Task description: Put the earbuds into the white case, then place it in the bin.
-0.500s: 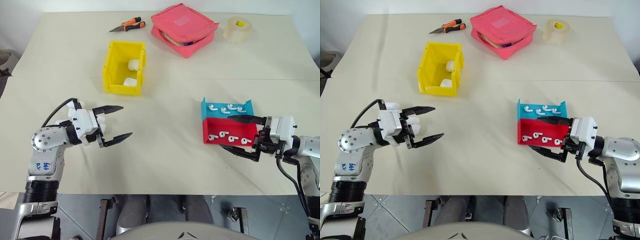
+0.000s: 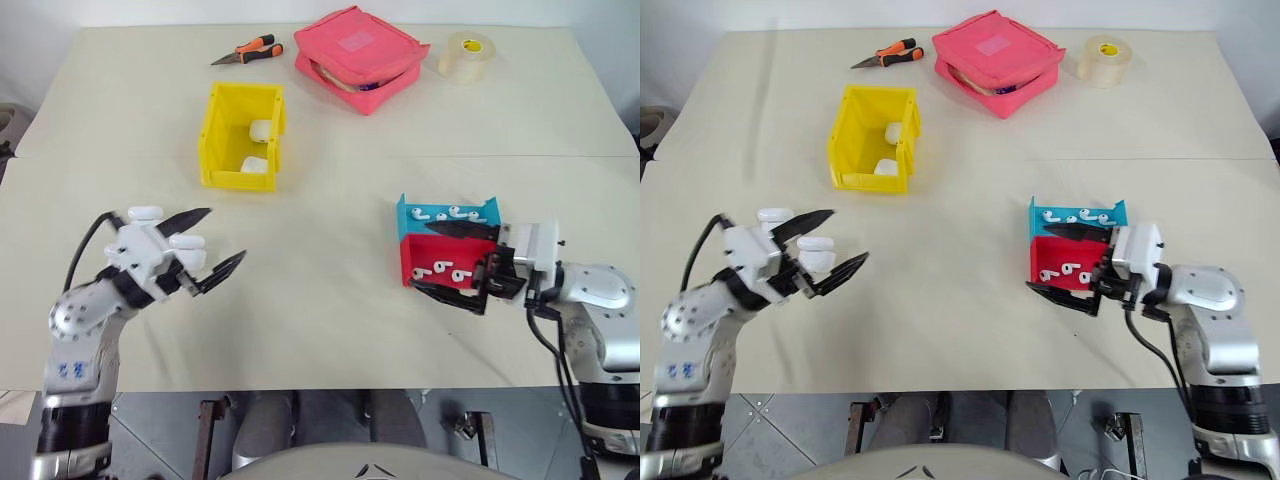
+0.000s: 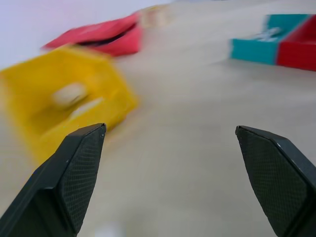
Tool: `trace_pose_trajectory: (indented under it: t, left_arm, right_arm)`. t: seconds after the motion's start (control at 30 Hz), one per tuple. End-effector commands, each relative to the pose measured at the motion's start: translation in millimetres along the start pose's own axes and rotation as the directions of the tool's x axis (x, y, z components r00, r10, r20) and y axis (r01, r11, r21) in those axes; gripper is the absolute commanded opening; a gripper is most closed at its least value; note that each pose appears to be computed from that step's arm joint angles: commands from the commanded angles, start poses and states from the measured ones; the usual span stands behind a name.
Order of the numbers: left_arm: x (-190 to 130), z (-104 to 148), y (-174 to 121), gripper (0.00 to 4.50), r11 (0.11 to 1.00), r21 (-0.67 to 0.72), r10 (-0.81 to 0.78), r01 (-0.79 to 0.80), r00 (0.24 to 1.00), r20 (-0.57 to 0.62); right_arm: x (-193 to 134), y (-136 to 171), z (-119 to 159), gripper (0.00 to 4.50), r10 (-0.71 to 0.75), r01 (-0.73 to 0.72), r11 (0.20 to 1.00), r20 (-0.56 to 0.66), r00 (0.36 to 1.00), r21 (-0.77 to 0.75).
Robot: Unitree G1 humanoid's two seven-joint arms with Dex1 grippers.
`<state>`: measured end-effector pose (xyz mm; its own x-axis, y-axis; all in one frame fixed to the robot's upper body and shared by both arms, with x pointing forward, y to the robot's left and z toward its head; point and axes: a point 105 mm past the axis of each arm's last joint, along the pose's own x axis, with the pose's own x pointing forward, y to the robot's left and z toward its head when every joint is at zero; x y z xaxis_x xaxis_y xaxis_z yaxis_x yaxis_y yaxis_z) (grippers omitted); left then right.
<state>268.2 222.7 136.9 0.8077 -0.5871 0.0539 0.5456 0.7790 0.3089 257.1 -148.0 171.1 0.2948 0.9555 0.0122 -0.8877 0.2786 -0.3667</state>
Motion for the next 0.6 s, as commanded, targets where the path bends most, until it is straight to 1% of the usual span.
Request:
trace_pose_trajectory:
  t: [0.03, 0.13, 0.2, 0.27, 0.33, 0.4, 0.53, 0.6]
  left_arm:
    - [-24.0, 4.3, 10.5, 4.48, 0.975, -0.007, 0.222, -0.222, 0.975, -0.003]
    - [-34.4, 2.6, 2.7, 4.48, 0.952, -0.037, 0.302, -0.304, 0.952, -0.043]
    - [-37.7, 1.5, 3.6, 4.48, 0.938, -0.02, 0.344, -0.347, 0.935, -0.084]
    - [-43.0, -1.3, 12.3, 4.48, 0.915, -0.016, 0.398, -0.404, 0.908, -0.133]
    - [-52.5, -5.0, 28.1, 4.48, 0.88, -0.019, 0.46, -0.474, 0.863, -0.21]
    - [-60.5, -9.4, 37.2, 4.48, 0.874, -0.001, 0.459, -0.485, 0.828, -0.321]
    - [-58.9, 13.9, 48.8, 4.48, 0.887, -0.069, 0.392, -0.457, 0.823, -0.412]
    - [-60.6, 14.6, 51.7, 4.48, 0.877, -0.065, 0.391, -0.475, 0.787, -0.476]
  right_arm:
    - [14.0, 3.3, 16.5, 4.5, 0.027, -0.021, 0.996, 0.075, 0.997, -0.081]
    - [17.5, 2.4, 17.9, 4.5, 0.038, -0.03, 0.995, 0.084, 0.996, -0.097]
    - [18.1, 1.8, 17.6, 4.5, 0.042, -0.035, 0.995, 0.084, 0.996, -0.089]
    - [18.7, 2.0, 17.4, 4.5, 0.045, -0.039, 0.996, 0.086, 0.995, -0.076]
    - [17.9, 4.7, 16.8, 4.5, 0.06, -0.056, 0.997, 0.083, 0.995, -0.051]
    - [15.6, 5.1, 15.7, 4.5, 0.071, -0.07, 0.997, 0.067, 0.995, -0.023]
    - [10.0, -0.4, 14.9, 4.5, 0.074, -0.074, 0.997, 0.041, 0.996, -0.001]
    - [9.3, -1.7, 14.4, 4.5, 0.077, -0.077, 0.997, 0.037, 0.996, 0.001]
